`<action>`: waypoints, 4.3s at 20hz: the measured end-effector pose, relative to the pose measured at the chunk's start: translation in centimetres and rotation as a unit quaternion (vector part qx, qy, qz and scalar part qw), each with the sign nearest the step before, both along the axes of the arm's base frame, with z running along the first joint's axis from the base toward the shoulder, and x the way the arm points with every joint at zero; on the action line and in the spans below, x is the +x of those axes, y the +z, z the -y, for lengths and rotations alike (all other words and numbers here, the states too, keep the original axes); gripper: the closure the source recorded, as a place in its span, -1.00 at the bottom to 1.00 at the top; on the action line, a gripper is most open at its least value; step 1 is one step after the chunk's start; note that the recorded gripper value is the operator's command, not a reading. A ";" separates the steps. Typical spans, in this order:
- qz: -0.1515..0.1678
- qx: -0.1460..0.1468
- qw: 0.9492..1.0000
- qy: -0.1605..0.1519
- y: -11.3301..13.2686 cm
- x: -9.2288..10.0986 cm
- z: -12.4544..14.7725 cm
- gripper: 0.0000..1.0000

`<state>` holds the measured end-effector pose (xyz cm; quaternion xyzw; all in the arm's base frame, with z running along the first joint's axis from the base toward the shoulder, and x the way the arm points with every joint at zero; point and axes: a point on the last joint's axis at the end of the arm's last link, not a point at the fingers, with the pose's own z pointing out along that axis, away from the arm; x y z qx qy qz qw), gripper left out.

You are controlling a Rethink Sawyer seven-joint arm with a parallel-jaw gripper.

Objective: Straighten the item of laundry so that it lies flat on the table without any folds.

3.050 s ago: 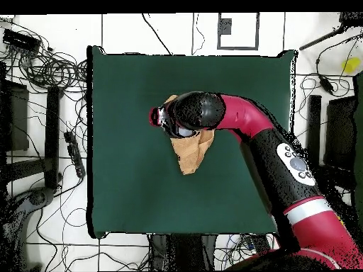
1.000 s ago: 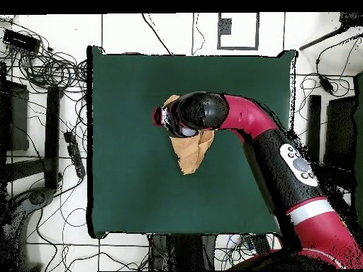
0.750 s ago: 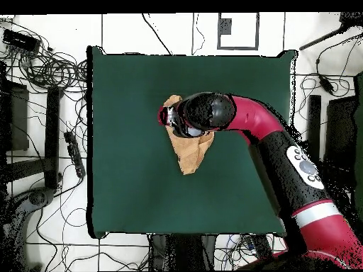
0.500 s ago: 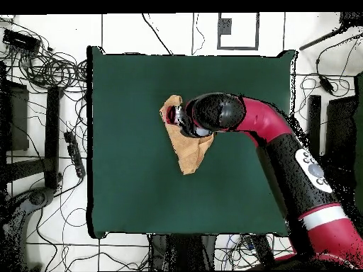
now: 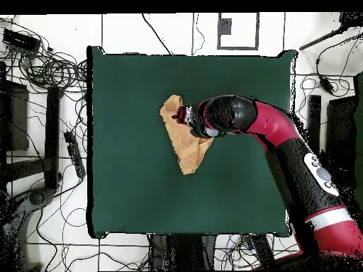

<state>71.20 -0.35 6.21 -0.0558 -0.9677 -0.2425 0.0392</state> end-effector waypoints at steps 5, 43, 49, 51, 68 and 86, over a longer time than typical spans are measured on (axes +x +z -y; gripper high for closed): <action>0.000 0.000 1.000 -0.006 0.0 0.0 0.8 -1.00; -0.038 0.053 0.994 -0.084 -7.7 0.5 7.6 -1.00; -0.053 0.075 0.991 -0.102 -10.1 -0.5 8.6 -1.00; -0.061 0.084 0.989 -0.106 -11.1 -1.2 8.5 -1.00; -0.047 0.085 0.991 -0.091 -11.2 -1.8 7.1 -1.00; -0.034 0.086 0.992 -0.080 -11.1 -1.5 6.6 -1.00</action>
